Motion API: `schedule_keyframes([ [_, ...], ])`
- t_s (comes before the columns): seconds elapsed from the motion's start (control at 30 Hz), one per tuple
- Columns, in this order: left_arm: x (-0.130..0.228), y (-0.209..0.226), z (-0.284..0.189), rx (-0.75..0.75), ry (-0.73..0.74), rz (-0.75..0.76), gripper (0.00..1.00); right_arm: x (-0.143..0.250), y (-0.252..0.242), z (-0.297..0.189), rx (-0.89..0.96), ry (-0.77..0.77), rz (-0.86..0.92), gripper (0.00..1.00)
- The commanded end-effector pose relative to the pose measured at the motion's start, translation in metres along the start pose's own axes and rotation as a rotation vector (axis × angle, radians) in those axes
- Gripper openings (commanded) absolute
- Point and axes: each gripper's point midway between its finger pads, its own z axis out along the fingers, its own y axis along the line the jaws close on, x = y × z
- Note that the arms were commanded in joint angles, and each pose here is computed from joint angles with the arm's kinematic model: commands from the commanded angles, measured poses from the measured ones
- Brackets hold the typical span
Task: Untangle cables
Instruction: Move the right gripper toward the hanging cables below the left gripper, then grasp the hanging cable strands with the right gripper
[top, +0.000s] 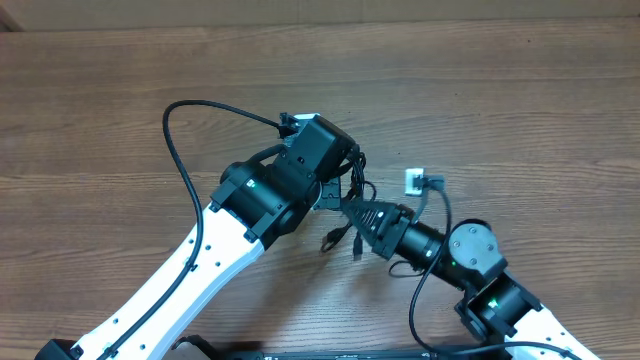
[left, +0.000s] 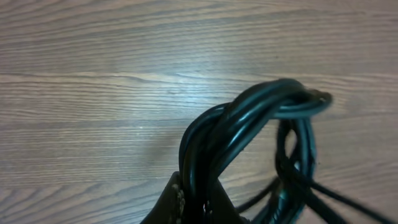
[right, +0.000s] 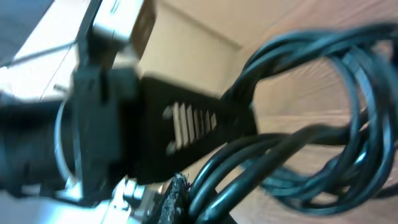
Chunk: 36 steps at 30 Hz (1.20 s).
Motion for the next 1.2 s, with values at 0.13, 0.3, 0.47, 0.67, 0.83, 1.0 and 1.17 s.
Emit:
schedule_keyframes([
  [0.13, 0.018, -0.047, -0.010, 0.210, 0.073, 0.120, 0.05, -0.032, -0.030, -0.003, 0.116, -0.118, 0.052, 0.04],
  [0.3, 0.029, -0.076, -0.020, 0.386, 0.113, 0.266, 0.04, -0.028, -0.052, 0.004, 0.185, -0.109, 0.074, 0.04],
  [0.47, 0.046, -0.093, -0.031, 0.529, 0.160, 0.430, 0.04, -0.030, -0.074, 0.008, 0.259, -0.136, 0.082, 0.04],
  [0.67, 0.063, -0.126, -0.062, 0.811, 0.201, 0.554, 0.04, -0.038, -0.072, 0.008, 0.250, -0.174, 0.073, 0.04],
  [0.83, 0.069, -0.148, -0.088, 1.004, 0.213, 0.580, 0.04, -0.047, -0.061, 0.009, 0.210, -0.214, 0.061, 0.04],
  [1.0, 0.067, -0.148, -0.088, 1.006, 0.204, 0.580, 0.04, -0.054, -0.058, 0.009, 0.199, -0.244, 0.053, 0.12],
  [1.17, 0.037, -0.122, -0.059, 0.825, 0.130, 0.514, 0.04, -0.035, -0.078, 0.007, 0.278, -0.165, 0.084, 0.50],
])
